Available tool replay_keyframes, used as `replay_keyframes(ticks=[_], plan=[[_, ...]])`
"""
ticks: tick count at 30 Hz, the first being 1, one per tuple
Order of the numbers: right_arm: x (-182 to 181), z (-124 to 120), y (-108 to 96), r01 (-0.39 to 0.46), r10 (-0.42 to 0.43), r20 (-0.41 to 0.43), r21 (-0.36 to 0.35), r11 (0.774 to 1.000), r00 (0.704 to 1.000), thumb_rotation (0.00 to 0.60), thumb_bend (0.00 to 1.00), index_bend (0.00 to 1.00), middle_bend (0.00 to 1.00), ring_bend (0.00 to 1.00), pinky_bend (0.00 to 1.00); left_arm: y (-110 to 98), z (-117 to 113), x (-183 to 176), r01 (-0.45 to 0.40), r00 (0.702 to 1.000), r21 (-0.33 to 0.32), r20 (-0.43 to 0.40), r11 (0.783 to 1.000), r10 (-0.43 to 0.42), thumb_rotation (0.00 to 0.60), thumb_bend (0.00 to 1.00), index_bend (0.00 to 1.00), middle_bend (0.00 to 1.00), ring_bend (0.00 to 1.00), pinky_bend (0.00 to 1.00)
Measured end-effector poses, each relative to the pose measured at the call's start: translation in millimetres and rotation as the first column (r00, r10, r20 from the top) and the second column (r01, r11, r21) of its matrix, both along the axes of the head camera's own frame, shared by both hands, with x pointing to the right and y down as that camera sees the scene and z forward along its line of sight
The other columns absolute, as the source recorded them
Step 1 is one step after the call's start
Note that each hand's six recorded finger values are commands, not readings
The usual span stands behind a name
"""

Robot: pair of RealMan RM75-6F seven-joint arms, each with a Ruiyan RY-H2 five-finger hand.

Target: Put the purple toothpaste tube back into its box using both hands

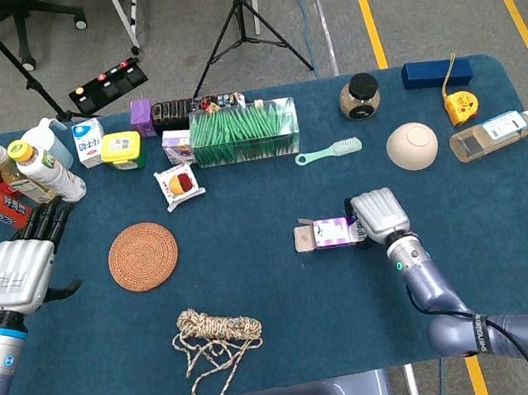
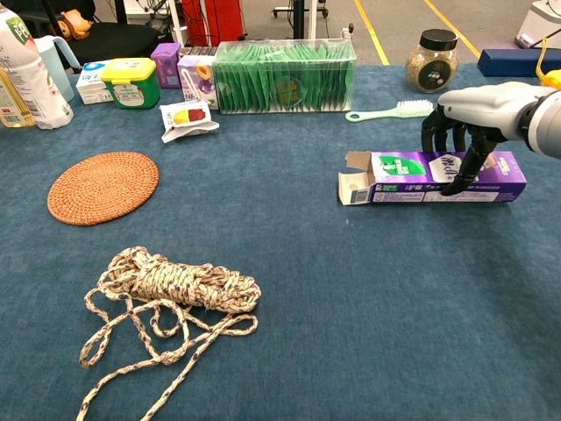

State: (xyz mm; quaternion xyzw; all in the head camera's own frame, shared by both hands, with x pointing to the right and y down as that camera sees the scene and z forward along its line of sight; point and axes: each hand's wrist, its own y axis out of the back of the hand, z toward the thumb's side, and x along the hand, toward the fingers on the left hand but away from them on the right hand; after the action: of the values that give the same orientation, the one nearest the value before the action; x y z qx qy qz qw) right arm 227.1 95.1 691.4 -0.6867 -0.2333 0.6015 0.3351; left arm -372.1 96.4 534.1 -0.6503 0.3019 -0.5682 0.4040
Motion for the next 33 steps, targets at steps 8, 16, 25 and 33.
replay_keyframes(ticks=[8,16,25,33], plan=[[5.3,-4.7,0.4,-0.007,0.007,0.000,-0.040,0.999,1.000,0.600,0.38,0.28,0.27,0.29,0.58,1.6,1.0,-2.6,0.005,1.000,-0.003,-0.002,1.000,-0.005,0.600,0.12,0.00,0.00,0.00,0.32],[6.1,-22.1,4.4,-0.042,0.047,0.072,-0.070,0.997,0.996,0.600,0.38,0.28,0.24,0.26,0.47,8.0,0.1,-7.7,0.007,1.000,-0.005,-0.010,1.000,-0.007,0.600,0.12,0.00,0.00,0.00,0.32],[19.1,-59.5,10.5,0.025,-0.029,0.127,0.039,0.999,0.991,0.600,0.08,0.27,0.21,0.21,0.38,31.8,-7.7,-25.9,0.012,1.000,0.016,-0.029,1.000,-0.012,0.600,0.06,0.00,0.00,0.00,0.21],[47.4,-103.9,29.0,0.104,-0.149,0.165,0.251,0.962,0.975,0.600,0.00,0.24,0.14,0.15,0.33,68.9,-6.2,-66.8,0.097,0.993,0.034,-0.072,0.995,-0.094,0.600,0.04,0.00,0.00,0.00,0.18]])
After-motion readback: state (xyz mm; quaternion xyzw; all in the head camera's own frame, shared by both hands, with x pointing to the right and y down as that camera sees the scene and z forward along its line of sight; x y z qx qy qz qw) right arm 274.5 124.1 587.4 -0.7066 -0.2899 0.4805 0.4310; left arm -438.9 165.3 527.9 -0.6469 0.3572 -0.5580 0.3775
